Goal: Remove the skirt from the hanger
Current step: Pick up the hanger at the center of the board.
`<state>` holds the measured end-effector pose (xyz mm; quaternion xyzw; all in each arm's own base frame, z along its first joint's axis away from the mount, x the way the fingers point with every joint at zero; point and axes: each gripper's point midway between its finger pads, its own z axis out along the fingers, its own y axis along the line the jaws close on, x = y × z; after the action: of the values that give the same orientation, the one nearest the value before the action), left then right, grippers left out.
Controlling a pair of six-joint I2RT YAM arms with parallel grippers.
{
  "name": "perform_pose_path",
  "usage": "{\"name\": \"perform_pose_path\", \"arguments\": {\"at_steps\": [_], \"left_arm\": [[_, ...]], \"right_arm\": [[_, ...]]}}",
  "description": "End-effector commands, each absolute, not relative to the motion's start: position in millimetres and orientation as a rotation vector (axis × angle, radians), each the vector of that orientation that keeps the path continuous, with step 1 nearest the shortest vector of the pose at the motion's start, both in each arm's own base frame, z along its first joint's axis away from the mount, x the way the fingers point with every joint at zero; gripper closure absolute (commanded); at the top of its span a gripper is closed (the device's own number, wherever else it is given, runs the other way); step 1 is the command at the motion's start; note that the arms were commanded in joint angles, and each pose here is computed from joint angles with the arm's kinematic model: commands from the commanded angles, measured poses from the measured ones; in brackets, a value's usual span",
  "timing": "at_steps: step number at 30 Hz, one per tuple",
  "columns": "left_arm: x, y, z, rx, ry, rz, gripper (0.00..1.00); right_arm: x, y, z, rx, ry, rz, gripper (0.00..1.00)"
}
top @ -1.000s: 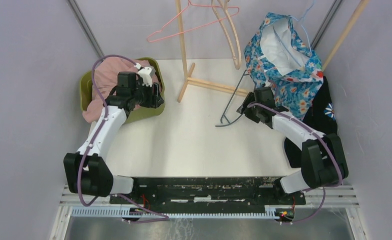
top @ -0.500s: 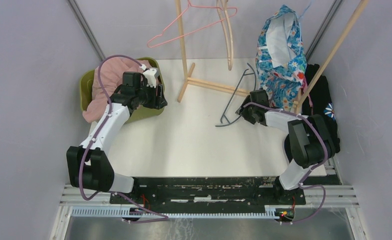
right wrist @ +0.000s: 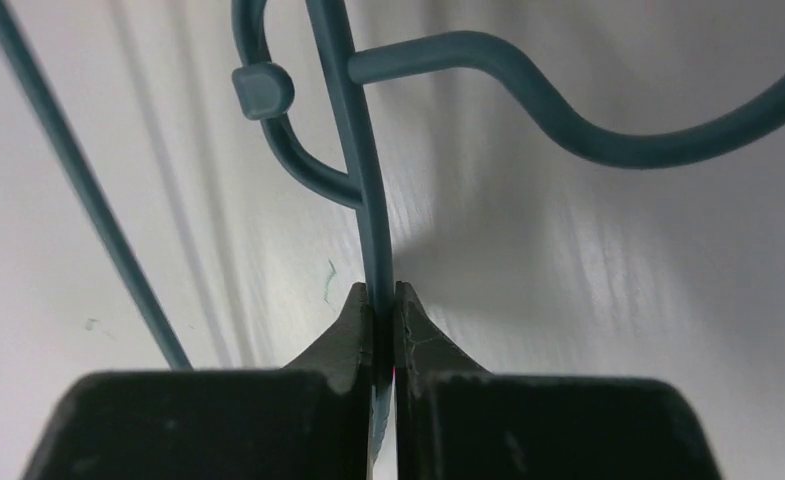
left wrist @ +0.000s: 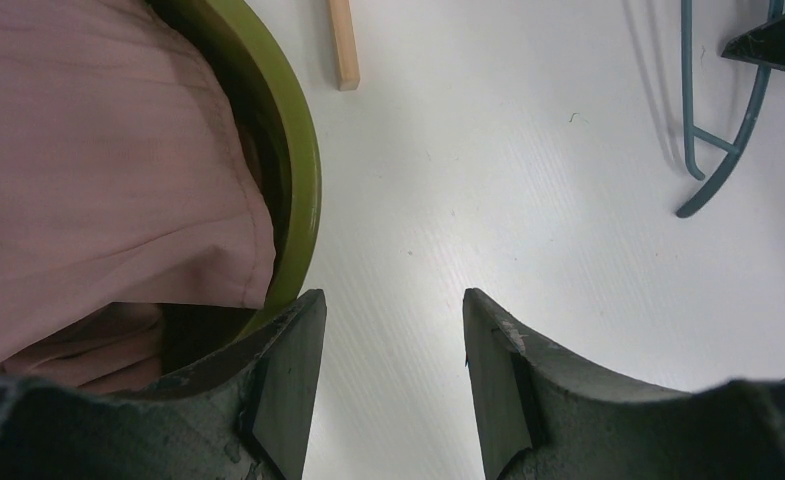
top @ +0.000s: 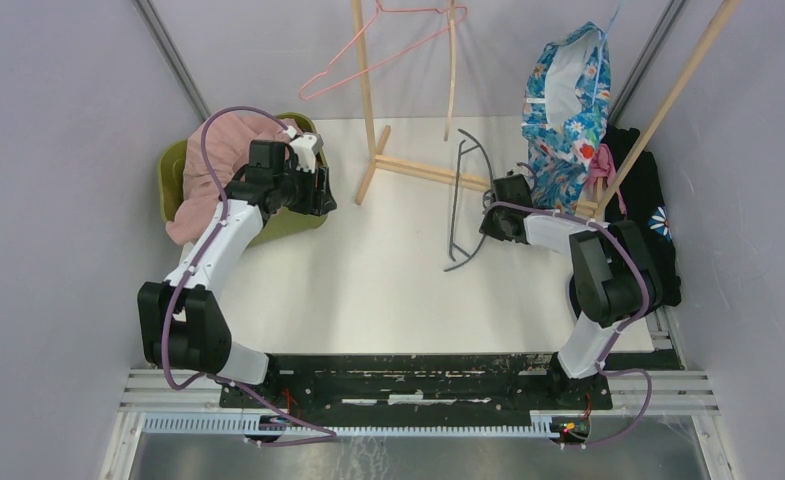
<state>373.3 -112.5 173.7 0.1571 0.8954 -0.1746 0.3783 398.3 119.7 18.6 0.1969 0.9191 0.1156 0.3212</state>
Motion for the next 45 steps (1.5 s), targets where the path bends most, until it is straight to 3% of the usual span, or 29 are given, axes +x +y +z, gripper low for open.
{"name": "perform_pose_path", "arguments": {"at_steps": [1,7,22,34,38,45], "left_arm": [[389.8,-110.6,199.1,0.444,2.19,-0.403,0.4],[389.5,-113.2,210.6,0.433,2.162,-0.423,0.4],[368.8,-126.9,229.3,0.415,2.097,-0.532,0.41],[358.8,-126.0,232.0,0.425,2.084,-0.527,0.41],[358.1,-126.7,231.9,0.429,2.083,-0.532,0.41],[354.4,-128.0,225.1,0.438,2.095,-0.534,0.41]], "right_arm": [[392.4,105.6,59.2,0.281,2.428,0.066,0.99],[353.0,82.6,117.2,0.019,2.421,-0.335,0.99],[276.2,78.9,214.4,-0.412,2.144,-0.932,0.99],[301.5,119.9,356.1,-0.456,1.826,-0.923,0.99],[299.7,164.6,335.0,-0.638,1.778,-0.92,0.99],[265.6,172.6,208.5,-0.655,2.082,-0.729,0.99]]}}
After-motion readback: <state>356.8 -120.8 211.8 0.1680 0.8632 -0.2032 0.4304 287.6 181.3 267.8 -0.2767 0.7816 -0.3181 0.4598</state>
